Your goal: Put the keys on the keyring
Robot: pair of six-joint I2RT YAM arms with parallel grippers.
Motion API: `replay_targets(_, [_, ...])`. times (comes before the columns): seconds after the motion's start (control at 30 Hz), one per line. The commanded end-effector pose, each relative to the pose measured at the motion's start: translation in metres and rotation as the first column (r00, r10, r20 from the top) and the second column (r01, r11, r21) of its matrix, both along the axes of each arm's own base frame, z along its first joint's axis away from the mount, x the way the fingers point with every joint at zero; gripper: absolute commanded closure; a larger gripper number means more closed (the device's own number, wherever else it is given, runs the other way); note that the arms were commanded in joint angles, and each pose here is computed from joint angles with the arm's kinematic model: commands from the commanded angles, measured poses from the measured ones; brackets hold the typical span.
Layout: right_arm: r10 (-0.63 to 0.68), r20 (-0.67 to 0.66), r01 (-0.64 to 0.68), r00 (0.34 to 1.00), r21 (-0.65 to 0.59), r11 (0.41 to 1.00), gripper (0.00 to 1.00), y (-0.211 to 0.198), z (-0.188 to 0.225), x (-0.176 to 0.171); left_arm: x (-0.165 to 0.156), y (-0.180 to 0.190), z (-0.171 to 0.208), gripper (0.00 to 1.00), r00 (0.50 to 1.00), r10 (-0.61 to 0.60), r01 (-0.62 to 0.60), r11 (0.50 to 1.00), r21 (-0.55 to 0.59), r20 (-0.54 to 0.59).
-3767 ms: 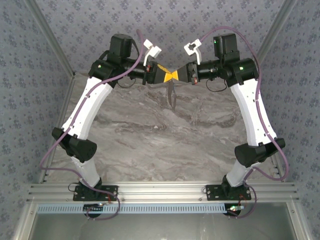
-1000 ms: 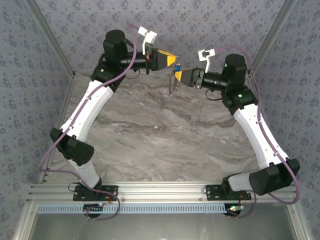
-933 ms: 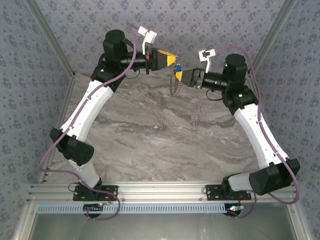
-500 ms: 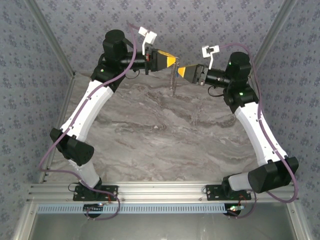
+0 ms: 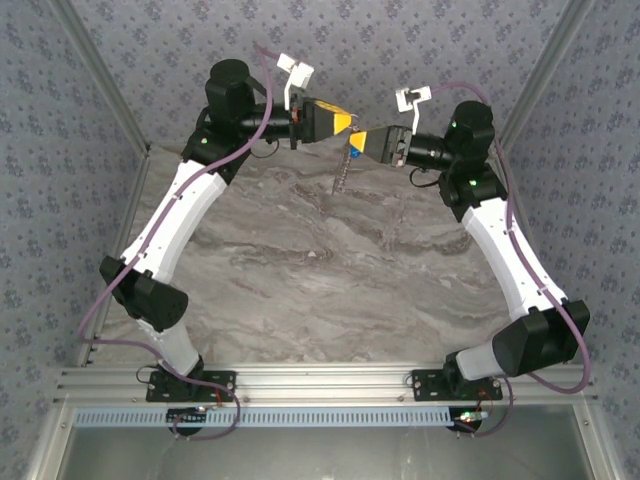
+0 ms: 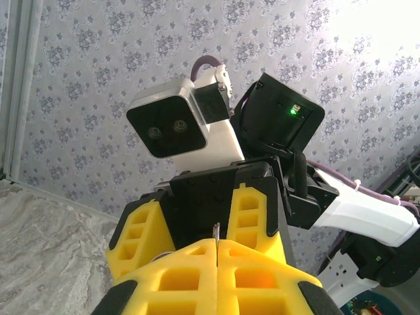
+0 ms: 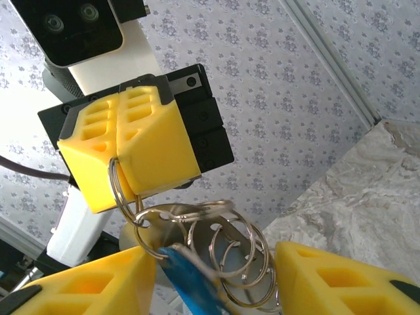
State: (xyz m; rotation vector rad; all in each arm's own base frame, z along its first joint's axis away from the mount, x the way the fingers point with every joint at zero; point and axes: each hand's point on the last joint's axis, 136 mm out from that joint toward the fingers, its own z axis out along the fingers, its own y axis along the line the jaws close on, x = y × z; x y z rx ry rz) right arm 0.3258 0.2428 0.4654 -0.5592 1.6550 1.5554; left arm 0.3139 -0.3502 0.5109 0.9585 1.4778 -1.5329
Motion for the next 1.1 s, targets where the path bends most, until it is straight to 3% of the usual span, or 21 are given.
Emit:
replay_targets(0.0, [0.033, 0.036, -0.033, 0.999, 0.022, 0.999, 0.52, -0.002, 0.012, -0.010, -0.016, 0.010, 0.030, 1.00, 0.996, -0.007, 0.011, 0.999, -0.049, 0.088])
replay_targets(0.47, [0.067, 0.007, -0.068, 0.998, 0.038, 0.997, 0.63, -0.003, 0.004, -0.018, -0.009, 0.012, 0.030, 1.00, 0.996, 0.017, -0.012, 0.998, -0.056, 0.091])
replay_targets(0.8, [0.064, -0.005, -0.063, 0.998, 0.035, 0.997, 0.99, -0.007, 0.002, -0.019, -0.006, 0.014, 0.029, 1.00, 0.996, 0.031, -0.026, 0.998, -0.055, 0.089])
replay_targets(1.07, [-0.004, -0.012, 0.004, 1.000, -0.002, 1.000, 1.00, -0.016, 0.003, -0.016, -0.006, 0.016, 0.027, 1.00, 0.995, 0.034, -0.030, 0.998, -0.052, 0.089])
